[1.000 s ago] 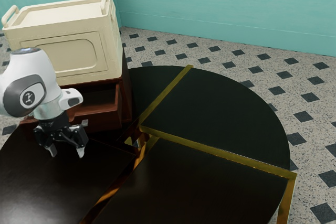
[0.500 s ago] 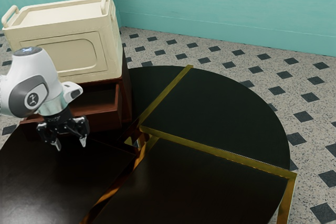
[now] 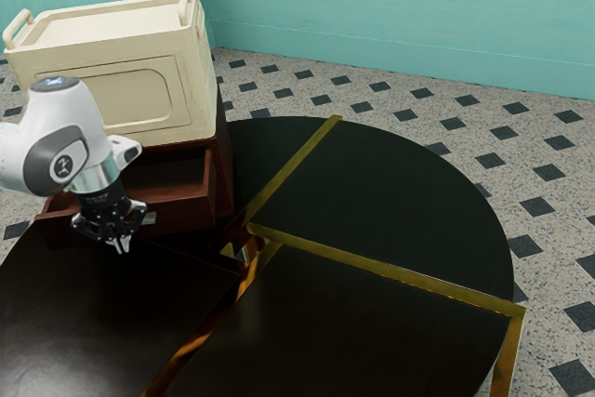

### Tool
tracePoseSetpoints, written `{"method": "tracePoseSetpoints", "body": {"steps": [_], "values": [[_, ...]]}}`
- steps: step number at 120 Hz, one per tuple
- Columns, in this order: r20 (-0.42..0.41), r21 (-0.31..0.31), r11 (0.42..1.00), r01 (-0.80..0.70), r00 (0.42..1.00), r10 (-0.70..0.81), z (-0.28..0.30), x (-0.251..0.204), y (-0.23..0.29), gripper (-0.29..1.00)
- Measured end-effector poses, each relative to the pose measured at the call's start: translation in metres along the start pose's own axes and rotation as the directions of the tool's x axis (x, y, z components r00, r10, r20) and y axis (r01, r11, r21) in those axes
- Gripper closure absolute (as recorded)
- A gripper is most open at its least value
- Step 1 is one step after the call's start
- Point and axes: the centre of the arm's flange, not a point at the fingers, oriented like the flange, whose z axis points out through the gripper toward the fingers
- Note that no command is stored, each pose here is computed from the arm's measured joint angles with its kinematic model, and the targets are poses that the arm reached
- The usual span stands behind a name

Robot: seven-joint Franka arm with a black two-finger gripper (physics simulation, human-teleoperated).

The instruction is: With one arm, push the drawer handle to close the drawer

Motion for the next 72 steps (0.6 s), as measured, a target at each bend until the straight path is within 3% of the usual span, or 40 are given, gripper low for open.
{"method": "tracePoseSetpoints", "body": {"steps": [72], "values": [[-0.044, 0.001, 0.998, 0.069, 0.997, -0.069, 0.003, 0.054, 0.01, 0.78]]}}
